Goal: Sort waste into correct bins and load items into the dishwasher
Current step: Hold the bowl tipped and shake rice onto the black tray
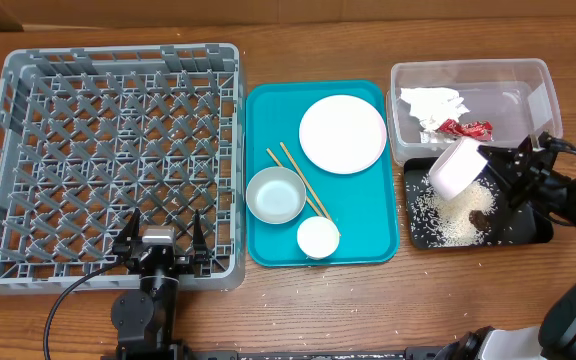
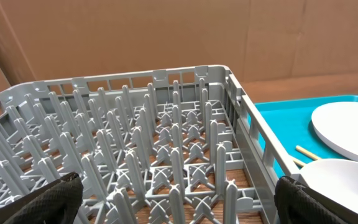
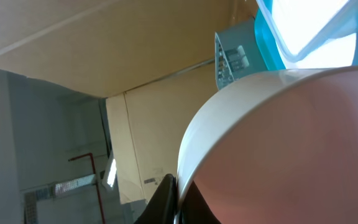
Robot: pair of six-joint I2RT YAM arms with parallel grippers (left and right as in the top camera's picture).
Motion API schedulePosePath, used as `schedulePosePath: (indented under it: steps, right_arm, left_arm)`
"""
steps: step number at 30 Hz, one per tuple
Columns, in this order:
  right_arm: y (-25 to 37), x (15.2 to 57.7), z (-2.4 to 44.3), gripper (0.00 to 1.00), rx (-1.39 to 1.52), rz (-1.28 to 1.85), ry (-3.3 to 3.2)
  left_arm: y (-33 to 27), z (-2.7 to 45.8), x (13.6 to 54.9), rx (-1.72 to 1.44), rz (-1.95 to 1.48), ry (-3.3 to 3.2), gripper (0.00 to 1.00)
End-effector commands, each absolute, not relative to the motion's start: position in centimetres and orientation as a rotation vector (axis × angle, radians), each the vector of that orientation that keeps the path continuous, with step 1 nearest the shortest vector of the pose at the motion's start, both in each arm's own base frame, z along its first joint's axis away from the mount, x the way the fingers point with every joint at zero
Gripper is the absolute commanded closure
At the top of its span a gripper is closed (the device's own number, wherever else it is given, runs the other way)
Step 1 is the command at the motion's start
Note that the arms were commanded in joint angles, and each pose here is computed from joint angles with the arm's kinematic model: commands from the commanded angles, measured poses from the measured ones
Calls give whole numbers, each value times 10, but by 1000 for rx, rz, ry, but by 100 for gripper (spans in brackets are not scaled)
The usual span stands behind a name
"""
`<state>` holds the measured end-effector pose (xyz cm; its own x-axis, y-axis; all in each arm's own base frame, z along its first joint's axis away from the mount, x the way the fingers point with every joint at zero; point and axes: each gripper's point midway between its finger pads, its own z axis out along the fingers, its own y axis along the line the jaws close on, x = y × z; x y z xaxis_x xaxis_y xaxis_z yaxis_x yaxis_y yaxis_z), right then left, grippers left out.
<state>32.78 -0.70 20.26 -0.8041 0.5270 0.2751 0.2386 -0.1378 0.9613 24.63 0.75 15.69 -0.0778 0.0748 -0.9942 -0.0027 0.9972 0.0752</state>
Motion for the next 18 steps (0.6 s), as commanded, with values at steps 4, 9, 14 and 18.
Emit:
schedulePosePath:
  steps: [4, 9, 14, 18]
  right_arm:
    - [11, 327, 216, 96, 677, 2037, 1934]
    - [37, 327, 199, 96, 627, 1902, 2110]
    - [29, 330, 202, 96, 649, 1903, 2082]
    - [21, 326, 226, 96, 611, 2042, 1943]
  left_arm:
    - [8, 157, 246, 50, 60, 1642, 0]
    - [8, 157, 246, 50, 60, 1642, 0]
    - [8, 157, 246, 50, 59, 1642, 0]
    - [8, 157, 246, 50, 60, 1642, 0]
